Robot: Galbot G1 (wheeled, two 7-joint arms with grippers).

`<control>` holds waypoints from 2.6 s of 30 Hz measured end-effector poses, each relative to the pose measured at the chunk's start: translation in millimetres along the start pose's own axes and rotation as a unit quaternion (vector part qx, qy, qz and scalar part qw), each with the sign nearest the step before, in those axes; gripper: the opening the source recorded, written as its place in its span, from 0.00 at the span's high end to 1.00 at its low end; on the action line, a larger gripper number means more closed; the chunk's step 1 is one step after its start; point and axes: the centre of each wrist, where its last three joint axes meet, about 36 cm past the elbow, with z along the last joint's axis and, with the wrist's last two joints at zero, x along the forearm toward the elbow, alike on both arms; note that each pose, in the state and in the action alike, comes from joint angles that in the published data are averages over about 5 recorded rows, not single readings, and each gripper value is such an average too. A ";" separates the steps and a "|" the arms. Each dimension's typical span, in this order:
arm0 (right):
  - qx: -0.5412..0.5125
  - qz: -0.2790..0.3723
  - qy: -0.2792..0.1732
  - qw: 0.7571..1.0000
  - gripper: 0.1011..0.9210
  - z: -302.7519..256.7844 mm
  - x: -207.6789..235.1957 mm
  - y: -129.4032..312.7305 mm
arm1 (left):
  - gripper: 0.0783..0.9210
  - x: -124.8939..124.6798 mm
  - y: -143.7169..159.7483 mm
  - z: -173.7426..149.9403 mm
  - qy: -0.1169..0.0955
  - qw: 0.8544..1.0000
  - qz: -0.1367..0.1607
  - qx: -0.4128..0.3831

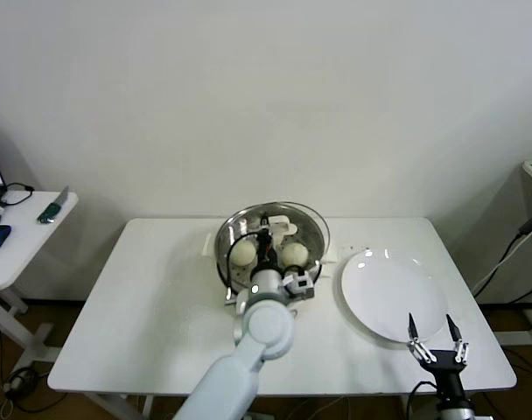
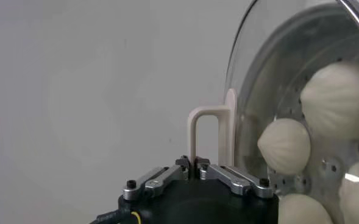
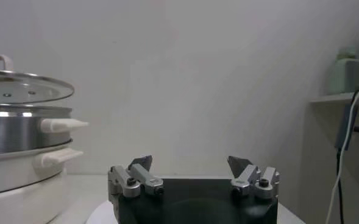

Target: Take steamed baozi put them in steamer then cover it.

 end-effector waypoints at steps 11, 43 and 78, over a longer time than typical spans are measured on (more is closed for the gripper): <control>-0.006 0.004 -0.002 1.000 0.12 0.7 0.7 2.1 | 0.93 -8.8 -16.3 11.7 0.013 0.999 -0.007 -0.029; -0.013 0.009 -0.007 1.000 0.12 0.2 1.9 4.8 | 0.93 -6.1 -36.2 18.3 -0.019 0.997 -0.021 -0.068; -0.020 0.004 0.005 1.000 0.12 3.2 1.1 9.8 | 0.12 38.4 0.2 25.2 -0.063 0.998 -0.019 -0.009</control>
